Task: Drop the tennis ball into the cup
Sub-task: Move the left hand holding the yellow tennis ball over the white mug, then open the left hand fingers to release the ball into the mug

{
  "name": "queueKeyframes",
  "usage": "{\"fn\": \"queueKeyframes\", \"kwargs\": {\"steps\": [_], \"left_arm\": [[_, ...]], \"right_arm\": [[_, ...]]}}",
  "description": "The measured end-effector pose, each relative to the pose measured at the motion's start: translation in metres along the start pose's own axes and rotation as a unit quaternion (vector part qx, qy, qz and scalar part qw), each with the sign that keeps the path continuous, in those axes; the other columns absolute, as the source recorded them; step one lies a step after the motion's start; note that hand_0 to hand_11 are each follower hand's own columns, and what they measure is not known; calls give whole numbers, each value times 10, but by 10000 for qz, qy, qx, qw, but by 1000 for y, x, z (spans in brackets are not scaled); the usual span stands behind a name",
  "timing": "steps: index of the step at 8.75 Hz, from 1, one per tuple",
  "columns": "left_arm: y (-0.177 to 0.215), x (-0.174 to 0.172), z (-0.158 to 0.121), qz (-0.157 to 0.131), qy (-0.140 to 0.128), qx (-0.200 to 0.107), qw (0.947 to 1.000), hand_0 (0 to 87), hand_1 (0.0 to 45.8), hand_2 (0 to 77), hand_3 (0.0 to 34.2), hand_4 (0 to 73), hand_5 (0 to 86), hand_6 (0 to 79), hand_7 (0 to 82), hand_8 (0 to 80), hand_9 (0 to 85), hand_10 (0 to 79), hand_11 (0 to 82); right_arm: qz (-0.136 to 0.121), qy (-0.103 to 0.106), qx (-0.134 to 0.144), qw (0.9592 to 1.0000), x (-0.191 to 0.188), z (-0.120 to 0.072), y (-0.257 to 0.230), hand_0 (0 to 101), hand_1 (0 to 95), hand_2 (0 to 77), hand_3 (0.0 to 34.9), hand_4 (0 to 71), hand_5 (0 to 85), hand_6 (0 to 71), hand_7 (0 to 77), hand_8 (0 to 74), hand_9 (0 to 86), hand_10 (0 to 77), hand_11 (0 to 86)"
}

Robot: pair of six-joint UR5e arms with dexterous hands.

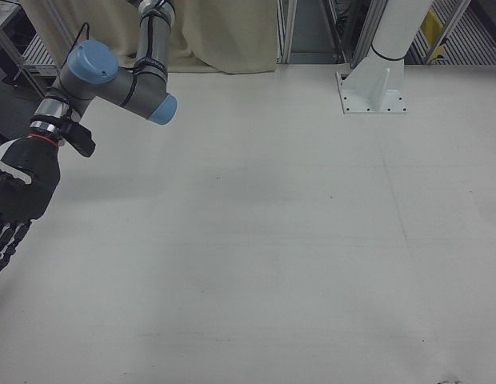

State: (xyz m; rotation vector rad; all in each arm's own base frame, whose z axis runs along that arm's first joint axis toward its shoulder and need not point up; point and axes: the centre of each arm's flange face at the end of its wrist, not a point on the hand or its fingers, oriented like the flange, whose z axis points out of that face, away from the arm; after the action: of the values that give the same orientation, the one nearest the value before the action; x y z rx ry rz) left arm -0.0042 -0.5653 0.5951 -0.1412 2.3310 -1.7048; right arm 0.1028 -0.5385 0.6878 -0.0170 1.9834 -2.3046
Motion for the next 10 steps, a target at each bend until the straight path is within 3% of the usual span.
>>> {"fn": "queueKeyframes", "kwargs": {"steps": [3, 5, 7, 10], "left_arm": [[27, -90, 24, -131, -745, -306, 9967, 521, 82, 44, 0, 213, 284, 665, 464, 595, 638, 698, 704], [64, -160, 64, -202, -1185, -552, 9912, 520, 76, 38, 0, 213, 278, 665, 464, 595, 638, 698, 698], [99, -234, 87, -328, -1567, -719, 9845, 526, 82, 27, 0, 202, 273, 665, 464, 595, 638, 676, 704], [108, -268, 85, -308, -1768, -755, 9809, 525, 65, 27, 0, 218, 273, 665, 464, 589, 644, 665, 698]], "right_arm": [[-1, -1, 6, 10000, 0, 0, -1, 0, 5, 5, 0, 0, 0, 0, 5, 0, 0, 0, 5], [-1, -1, 7, 10000, 0, 0, -1, 0, 5, 5, 0, 0, 0, 0, 0, 0, 0, 0, 5], [-1, -1, 7, 10000, 0, 0, -1, 0, 5, 5, 0, 0, 0, 0, 5, 0, 0, 0, 5], [-1, -1, 4, 10000, 0, 0, 0, 0, 5, 5, 0, 0, 0, 0, 0, 0, 0, 0, 5]]}}
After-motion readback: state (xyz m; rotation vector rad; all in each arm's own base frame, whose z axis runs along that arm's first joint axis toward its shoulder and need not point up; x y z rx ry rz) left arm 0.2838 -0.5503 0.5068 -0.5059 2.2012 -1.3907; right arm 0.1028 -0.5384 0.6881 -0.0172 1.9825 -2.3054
